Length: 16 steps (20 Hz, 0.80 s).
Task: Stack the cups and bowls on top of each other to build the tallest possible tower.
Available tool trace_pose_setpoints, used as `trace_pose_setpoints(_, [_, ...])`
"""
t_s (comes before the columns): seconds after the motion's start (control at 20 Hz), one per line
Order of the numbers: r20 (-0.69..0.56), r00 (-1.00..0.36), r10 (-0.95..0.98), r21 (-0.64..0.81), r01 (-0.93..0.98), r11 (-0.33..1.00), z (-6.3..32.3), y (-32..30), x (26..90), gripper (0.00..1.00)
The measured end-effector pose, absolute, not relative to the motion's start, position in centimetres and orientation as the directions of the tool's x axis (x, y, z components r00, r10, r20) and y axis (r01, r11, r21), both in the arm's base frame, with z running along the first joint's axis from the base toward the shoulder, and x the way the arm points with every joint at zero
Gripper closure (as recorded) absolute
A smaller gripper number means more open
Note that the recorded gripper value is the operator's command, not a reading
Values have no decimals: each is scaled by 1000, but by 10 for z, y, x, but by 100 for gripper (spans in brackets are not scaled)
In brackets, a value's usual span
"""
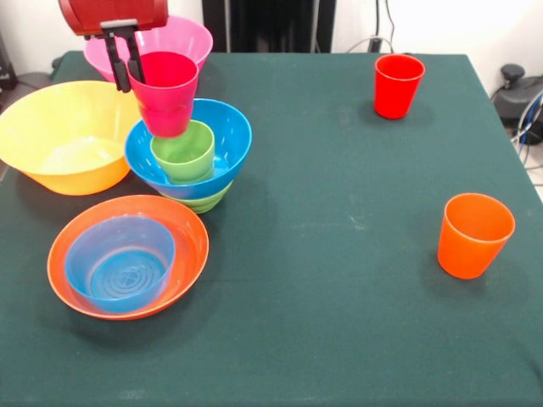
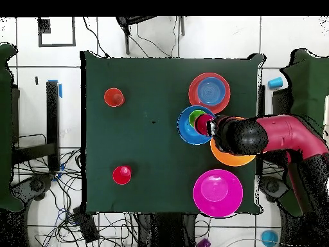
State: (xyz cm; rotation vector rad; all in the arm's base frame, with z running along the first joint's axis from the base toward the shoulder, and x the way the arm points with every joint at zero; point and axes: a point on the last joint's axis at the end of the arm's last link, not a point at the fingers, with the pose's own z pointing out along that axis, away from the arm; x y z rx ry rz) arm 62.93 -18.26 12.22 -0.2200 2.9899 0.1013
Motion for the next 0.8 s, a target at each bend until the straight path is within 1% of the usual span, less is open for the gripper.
trace_pose_setpoints(0.25, [-160, -979, -129, 75, -142, 987, 123, -181, 632, 100])
trace_pose_setpoints(0.45, [-201, -975, -92, 122, -118, 985, 123, -181, 638, 100])
trace_pose_setpoints(0.8, [-220, -974, -46, 167, -84, 982, 115, -186, 648, 100])
